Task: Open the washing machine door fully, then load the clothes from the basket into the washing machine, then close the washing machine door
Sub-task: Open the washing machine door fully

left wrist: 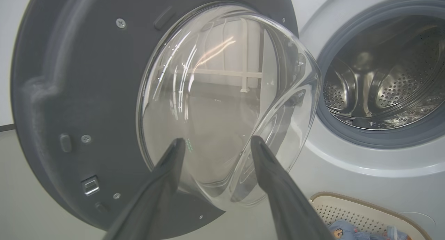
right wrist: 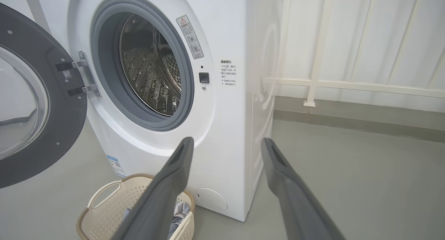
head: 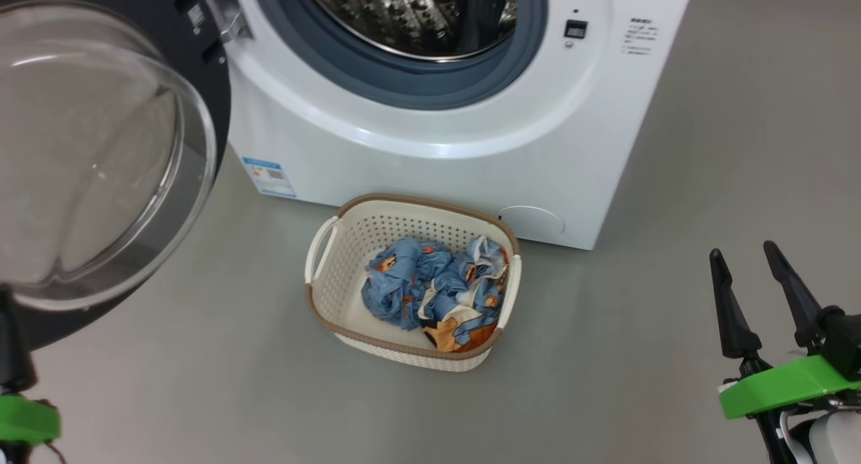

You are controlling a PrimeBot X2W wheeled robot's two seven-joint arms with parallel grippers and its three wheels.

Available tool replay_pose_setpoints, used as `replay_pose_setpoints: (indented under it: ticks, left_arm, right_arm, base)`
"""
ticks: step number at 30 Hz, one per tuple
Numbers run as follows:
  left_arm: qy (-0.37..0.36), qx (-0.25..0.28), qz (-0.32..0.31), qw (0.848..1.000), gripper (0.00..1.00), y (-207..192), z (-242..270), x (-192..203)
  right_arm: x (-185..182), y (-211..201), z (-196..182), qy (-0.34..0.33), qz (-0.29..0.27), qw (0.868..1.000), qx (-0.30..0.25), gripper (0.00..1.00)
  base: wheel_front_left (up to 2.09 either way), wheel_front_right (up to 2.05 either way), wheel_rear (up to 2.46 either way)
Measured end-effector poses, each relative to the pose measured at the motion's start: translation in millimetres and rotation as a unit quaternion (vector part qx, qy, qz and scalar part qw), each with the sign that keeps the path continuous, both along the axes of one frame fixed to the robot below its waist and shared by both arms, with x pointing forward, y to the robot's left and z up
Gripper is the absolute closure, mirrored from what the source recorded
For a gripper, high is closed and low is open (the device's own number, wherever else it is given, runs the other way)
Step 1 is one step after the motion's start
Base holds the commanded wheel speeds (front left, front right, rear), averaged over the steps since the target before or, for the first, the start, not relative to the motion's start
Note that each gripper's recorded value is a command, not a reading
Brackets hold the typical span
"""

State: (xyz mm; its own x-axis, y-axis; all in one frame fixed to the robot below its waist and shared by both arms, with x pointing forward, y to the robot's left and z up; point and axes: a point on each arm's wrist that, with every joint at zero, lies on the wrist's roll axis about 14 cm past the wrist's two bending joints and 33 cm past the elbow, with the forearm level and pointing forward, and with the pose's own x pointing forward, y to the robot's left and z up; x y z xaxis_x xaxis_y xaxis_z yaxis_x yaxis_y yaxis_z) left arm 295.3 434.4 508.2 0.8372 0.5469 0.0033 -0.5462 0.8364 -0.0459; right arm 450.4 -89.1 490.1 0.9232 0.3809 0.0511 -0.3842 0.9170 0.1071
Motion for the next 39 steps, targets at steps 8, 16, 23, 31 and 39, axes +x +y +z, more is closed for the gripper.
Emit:
replay_pose_setpoints:
  ticks: [8, 16, 23, 31, 39]
  left_arm:
    - [-0.009, -0.018, -0.079, 0.997, 0.00, -53, -9, 26]
    - [-0.029, -0.027, -0.151, 0.988, 0.00, -98, -4, 48]
    - [-0.038, -0.024, -0.215, 0.976, 0.00, -136, 1, 66]
    - [-0.038, -0.045, -0.265, 0.962, 0.00, -172, -4, 81]
    - [-0.039, -0.061, -0.304, 0.950, 0.00, -201, -7, 95]
  right_arm:
    - [-11, -21, 6, -0.005, -0.030, 1.000, 0.002, 0.00]
    - [-22, -50, 9, -0.004, -0.070, 0.998, 0.010, 0.00]
    - [-33, -76, 11, -0.007, -0.105, 0.994, 0.008, 0.00]
    - [-46, -100, 11, -0.006, -0.138, 0.990, 0.006, 0.00]
    - [-55, -118, 11, -0.004, -0.165, 0.986, 0.004, 0.00]
  base:
    - [0.00, 0.00, 0.00]
    - [0.00, 0.00, 0.00]
    - [0.00, 0.00, 0.00]
    - [0.00, 0.00, 0.00]
    - [0.00, 0.00, 0.00]
